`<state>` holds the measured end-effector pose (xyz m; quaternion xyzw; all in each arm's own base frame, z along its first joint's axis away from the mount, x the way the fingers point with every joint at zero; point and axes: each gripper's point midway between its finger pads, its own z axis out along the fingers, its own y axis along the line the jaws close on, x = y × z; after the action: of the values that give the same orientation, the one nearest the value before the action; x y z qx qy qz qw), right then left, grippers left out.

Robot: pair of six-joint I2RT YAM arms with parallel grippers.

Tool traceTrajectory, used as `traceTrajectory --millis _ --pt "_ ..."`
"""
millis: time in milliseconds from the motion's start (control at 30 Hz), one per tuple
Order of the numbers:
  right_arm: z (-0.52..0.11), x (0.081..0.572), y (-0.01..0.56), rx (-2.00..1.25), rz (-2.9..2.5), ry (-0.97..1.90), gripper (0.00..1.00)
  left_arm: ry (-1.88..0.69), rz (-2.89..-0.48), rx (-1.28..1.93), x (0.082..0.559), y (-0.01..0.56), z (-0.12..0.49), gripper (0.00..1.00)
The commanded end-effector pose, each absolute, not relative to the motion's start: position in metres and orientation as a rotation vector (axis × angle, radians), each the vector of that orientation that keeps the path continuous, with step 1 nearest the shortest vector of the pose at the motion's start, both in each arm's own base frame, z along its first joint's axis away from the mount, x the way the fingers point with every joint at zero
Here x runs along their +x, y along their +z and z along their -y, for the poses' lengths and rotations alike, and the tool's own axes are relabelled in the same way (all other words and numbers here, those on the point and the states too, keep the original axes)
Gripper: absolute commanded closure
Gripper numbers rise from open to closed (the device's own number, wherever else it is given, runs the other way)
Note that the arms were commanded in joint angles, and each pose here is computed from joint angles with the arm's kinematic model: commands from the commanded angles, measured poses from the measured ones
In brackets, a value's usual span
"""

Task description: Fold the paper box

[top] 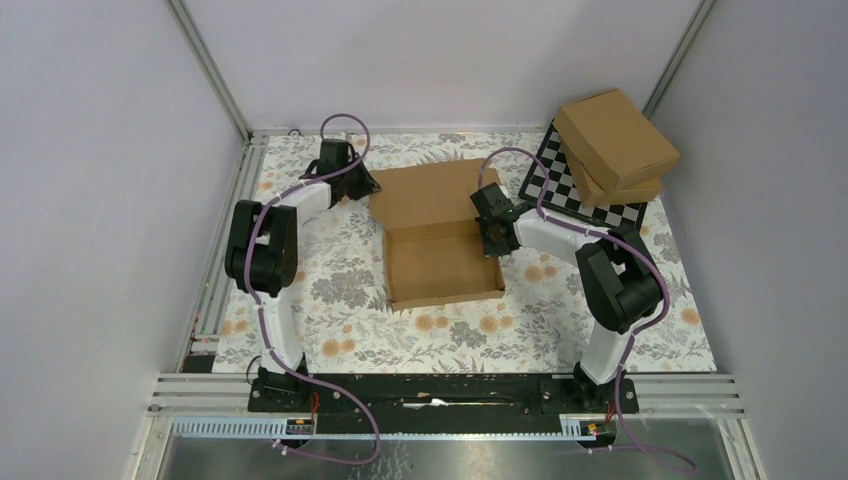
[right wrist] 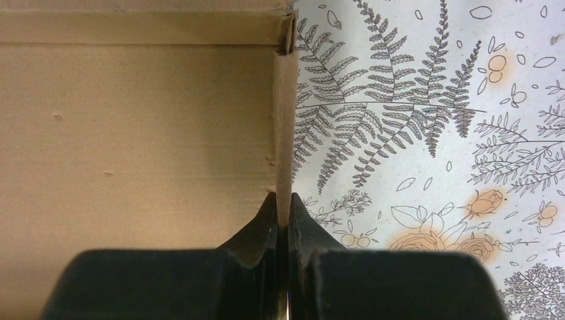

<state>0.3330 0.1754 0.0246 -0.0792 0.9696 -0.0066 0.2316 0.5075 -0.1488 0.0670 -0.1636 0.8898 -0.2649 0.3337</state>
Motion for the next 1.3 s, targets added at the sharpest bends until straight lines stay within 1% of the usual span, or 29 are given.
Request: traceTrajectory --millis 0,167,300,433,567,600,633,733,800,967,1267 --pt "-0.18 0.337 0.041 -0.2 -2.62 0.006 1.0 -0.541 -2.127 -0.206 0.502 0.139 0.166 1.0" --pt "-0.176 0.341 0.048 -0.142 -2.592 -0.021 1.0 -0.384 -1.88 -0.131 0.467 0.189 0.171 1.0" --pt "-0.176 0.345 0.055 -0.122 -2.567 -0.017 0.99 -0.352 -1.604 -0.125 0.409 0.222 0.185 1.0" --pt "-0.173 0.349 0.061 -0.074 -2.522 -0.019 0.98 -0.347 -1.457 -0.107 0.361 0.229 0.198 1.0" --pt "-0.176 0.353 0.071 -0.006 -2.455 0.037 0.96 -0.449 -1.393 -0.127 0.33 0.222 0.206 1.0" --pt "-0.178 0.353 0.074 0.004 -2.437 0.066 0.91 -0.478 -1.385 -0.143 0.326 0.219 0.207 1.0" --pt "-0.182 0.353 0.078 0.005 -2.416 0.107 0.83 -0.489 -1.398 -0.146 0.324 0.211 0.207 1.0" --pt "-0.189 0.349 0.087 -0.016 -2.351 0.212 0.64 -0.517 -1.384 -0.14 0.318 0.203 0.211 1.0" --pt "-0.189 0.345 0.092 -0.034 -2.315 0.243 0.56 -0.514 -1.375 -0.142 0.317 0.199 0.209 1.0" --pt "-0.178 0.338 0.097 -0.05 -2.294 0.209 0.45 -0.522 -1.352 -0.083 0.315 0.204 0.216 1.0" --pt "-0.162 0.324 0.091 -0.026 -2.329 0.173 0.3 -0.508 -1.341 0.0 0.311 0.206 0.22 1.0"
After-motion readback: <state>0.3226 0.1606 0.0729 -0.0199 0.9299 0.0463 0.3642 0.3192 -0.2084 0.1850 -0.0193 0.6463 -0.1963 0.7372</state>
